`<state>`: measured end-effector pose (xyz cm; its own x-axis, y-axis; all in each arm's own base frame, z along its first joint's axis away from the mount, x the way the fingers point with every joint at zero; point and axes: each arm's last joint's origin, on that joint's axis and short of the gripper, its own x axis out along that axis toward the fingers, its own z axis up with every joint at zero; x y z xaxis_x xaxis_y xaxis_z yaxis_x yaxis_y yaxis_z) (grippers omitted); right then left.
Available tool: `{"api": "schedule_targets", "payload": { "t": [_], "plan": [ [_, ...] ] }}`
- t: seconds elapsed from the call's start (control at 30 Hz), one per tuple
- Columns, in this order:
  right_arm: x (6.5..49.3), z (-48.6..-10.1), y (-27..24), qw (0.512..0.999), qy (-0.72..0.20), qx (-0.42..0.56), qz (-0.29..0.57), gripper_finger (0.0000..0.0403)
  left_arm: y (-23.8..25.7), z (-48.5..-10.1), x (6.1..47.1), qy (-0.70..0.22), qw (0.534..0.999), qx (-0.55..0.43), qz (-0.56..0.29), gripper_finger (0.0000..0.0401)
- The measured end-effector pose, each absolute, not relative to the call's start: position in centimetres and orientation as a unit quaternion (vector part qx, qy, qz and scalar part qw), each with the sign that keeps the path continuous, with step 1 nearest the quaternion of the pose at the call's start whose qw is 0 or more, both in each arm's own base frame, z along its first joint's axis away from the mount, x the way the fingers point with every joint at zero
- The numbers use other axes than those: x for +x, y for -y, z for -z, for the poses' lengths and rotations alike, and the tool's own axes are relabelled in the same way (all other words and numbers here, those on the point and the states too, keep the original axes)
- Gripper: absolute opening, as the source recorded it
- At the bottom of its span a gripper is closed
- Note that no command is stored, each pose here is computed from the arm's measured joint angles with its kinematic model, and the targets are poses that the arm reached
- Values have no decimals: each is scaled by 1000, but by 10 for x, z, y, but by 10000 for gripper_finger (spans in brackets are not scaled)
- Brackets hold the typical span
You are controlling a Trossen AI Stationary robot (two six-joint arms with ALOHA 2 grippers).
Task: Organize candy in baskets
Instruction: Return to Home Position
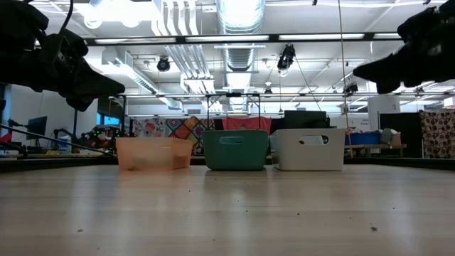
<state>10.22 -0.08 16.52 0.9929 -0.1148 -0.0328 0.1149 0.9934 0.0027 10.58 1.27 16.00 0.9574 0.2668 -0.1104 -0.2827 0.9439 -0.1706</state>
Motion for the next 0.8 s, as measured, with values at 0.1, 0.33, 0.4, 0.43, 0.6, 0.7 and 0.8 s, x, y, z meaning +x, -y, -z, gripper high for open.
{"api": "schedule_targets", "payload": {
  "t": [0.1, 0.33, 0.4, 0.43, 0.6, 0.7, 0.8],
  "plan": [
    [104, -163, 1, 995, -33, -75, 52, 52, -13, -160, 106, -45, 985, -93, -140, 0],
    [106, -159, -2, 998, -54, -38, 3, 52, -13, -160, 106, -45, 985, -93, -140, 0],
    [107, -158, -2, 998, -58, -18, 4, 52, -13, -159, 106, -47, 985, -93, -140, 0],
    [107, -158, -2, 998, -58, -8, 5, 52, -13, -159, 106, -47, 985, -92, -140, 0],
    [107, -158, -2, 998, -60, 24, 8, 52, -13, -159, 106, -47, 985, -92, -140, 0],
    [107, -157, -2, 998, -60, 24, 9, 52, -13, -159, 106, -47, 985, -92, -140, 0],
    [107, -157, -2, 998, -60, 24, 9, 52, -13, -159, 106, -47, 985, -92, -140, 0]
  ]
}}
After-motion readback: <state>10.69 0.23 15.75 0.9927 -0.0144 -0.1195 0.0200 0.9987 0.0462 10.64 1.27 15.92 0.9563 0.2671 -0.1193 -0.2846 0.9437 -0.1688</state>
